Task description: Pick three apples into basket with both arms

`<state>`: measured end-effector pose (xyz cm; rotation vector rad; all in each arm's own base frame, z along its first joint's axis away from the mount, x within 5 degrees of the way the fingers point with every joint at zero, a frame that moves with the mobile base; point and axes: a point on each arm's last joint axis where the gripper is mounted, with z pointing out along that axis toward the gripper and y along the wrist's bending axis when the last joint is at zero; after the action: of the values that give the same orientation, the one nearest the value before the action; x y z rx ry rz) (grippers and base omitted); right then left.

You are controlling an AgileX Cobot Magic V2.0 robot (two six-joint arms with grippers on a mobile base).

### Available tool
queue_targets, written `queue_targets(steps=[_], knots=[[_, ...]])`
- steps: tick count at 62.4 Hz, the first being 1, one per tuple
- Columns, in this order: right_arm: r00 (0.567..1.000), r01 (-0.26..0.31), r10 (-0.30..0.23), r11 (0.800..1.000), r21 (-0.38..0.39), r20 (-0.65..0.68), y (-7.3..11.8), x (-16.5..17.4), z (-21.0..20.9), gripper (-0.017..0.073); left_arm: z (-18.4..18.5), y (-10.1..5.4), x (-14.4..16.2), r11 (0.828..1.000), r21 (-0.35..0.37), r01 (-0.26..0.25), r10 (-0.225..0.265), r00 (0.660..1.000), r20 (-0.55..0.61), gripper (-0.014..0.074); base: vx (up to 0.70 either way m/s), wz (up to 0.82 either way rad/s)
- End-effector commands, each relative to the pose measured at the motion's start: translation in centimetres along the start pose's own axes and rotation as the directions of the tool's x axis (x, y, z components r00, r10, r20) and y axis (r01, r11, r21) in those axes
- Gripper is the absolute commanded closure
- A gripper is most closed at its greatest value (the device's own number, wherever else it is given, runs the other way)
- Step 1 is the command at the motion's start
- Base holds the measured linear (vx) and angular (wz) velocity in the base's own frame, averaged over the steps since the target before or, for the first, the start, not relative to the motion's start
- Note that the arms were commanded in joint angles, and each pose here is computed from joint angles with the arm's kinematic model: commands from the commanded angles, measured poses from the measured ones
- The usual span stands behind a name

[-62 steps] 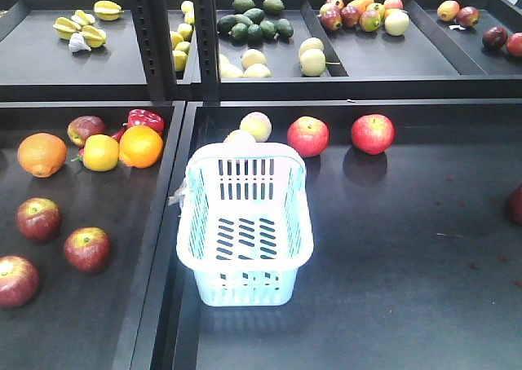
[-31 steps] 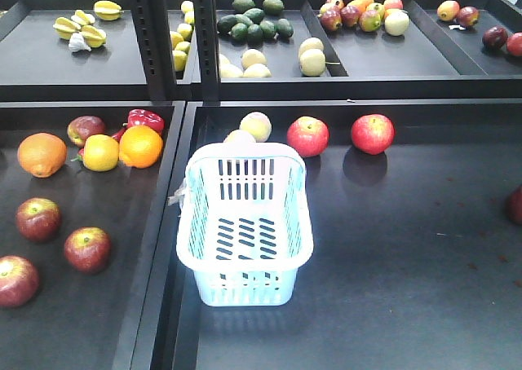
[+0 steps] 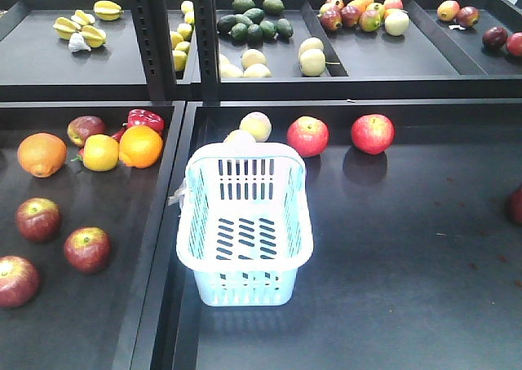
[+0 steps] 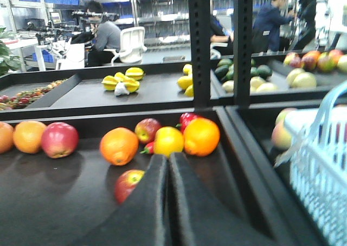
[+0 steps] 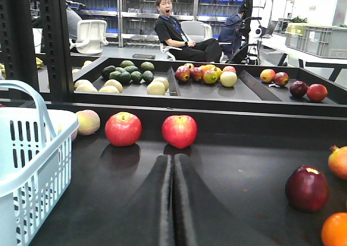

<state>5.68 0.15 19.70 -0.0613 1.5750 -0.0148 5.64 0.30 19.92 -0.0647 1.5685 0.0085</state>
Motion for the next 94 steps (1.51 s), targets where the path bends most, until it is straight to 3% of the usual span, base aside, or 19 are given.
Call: queue_targets(steps=[1,7,11,21,23,27,35,40,43,53,55,57,62,67,75,83,89,90,94], knots=[[0.997,0.004,-0.004,1.0,0.002,0.072,0.0,-0.4,0.0,0.0563,-0.1,-0.1,0.0,0.978,0.028,0.209,-0.21,0.975,0.075,0.06,0.0,0.0],[0.997,0.004,-0.004,1.0,0.002,0.072,0.0,-0.4,0.0,0.0563,-0.1,-0.1,0.0,0.861,0.049,0.506,-0.508,0.859,0.064,0.06,0.0,0.0],[0.997,0.004,-0.004,1.0,0.002,0.072,0.0,-0.4,0.0,0.0563,-0.1,-0.1,0.0,0.792,0.054,0.609,-0.611,0.79,0.055,0.06,0.0,0.0],[0.997,0.004,-0.004,1.0,0.002,0.072,0.0,-0.4,0.0,0.0563,-0.1,0.0,-0.3,0.753,0.074,0.654,-0.658,0.748,0.08,0.06,0.0,0.0],[0.997,0.004,-0.004,1.0,0.002,0.072,0.0,-0.4,0.0,0.0563,-0.2,0.0,-0.5,0.721,0.083,0.687,-0.693,0.716,0.085,0.06,0.0,0.0],[0.997,0.004,-0.004,1.0,0.002,0.072,0.0,-0.4,0.0,0.0563,-0.2,0.1,-1.0,0.631,0.114,0.768,-0.776,0.621,0.109,0.06,0.0,0.0],[0.997,0.004,-0.004,1.0,0.002,0.072,0.0,-0.4,0.0,0.0563,-0.4,0.7,-1.7,0.328,0.201,0.923,-0.941,0.302,0.15,0.06,0.0,0.0],[0.997,0.004,-0.004,1.0,0.002,0.072,0.0,-0.4,0.0,0.0563,-0.5,1.2,-2.1,0.182,0.258,0.949,-0.975,0.14,0.174,0.06,0.0,0.0],[0.997,0.004,-0.004,1.0,0.002,0.072,0.0,-0.4,0.0,0.0563,-0.7,1.3,-2.4,0.123,0.287,0.95,-0.982,0.075,0.175,0.06,0.0,0.0],[0.997,0.004,-0.004,1.0,0.002,0.072,0.0,-0.4,0.0,0.0563,-1.5,1.1,-5.7,0.005,0.394,0.919,-0.991,-0.048,0.126,0.06,0.0,0.0],[0.997,0.004,-0.004,1.0,0.002,0.072,0.0,-0.4,0.0,0.0563,-1.9,1.1,-6.8,0.014,0.423,0.906,-0.991,-0.043,0.125,0.06,0.0,0.0],[0.997,0.004,-0.004,1.0,0.002,0.072,0.0,-0.4,0.0,0.0563,-2.4,1.0,-8.1,0.057,0.46,0.886,-0.991,-0.006,0.134,0.06,0.0,0.0],[0.997,0.004,-0.004,1.0,0.002,0.072,0.0,-0.4,0.0,0.0563,-3.6,0.6,-10.9,0.183,0.527,0.83,-0.979,0.105,0.175,0.06,0.0,0.0],[0.997,0.004,-0.004,1.0,0.002,0.072,0.0,-0.4,0.0,0.0563,-4.8,0.1,-14.0,0.36,0.575,0.735,-0.932,0.257,0.256,0.06,0.0,0.0],[0.997,0.004,-0.004,1.0,0.002,0.072,0.0,-0.4,0.0,0.0563,-6.1,-0.6,-17.9,0.544,0.591,0.596,-0.839,0.408,0.36,0.06,0.0,0.0],[0.997,0.004,-0.004,1.0,0.002,0.072,0.0,-0.4,0.0,0.0563,-5.6,-1.4,-20.8,0.661,0.567,0.491,-0.743,0.531,0.406,0.06,0.0,0.0],[0.997,0.004,-0.004,1.0,0.002,0.072,0.0,-0.4,0.0,0.0563,-4.3,-2.3,-22.2,0.655,0.614,0.442,-0.732,0.574,0.367,0.06,0.0,0.0],[0.997,0.004,-0.004,1.0,0.002,0.072,0.0,-0.4,0.0,0.0563,-3.9,-2.5,-22.3,0.678,0.606,0.415,-0.703,0.606,0.372,0.06,0.0,0.0],[0.997,0.004,-0.004,1.0,0.002,0.072,0.0,-0.4,0.0,0.0563,-2.6,-3.7,-22.9,0.659,0.666,0.35,-0.673,0.669,0.315,0.06,0.0,0.0]])
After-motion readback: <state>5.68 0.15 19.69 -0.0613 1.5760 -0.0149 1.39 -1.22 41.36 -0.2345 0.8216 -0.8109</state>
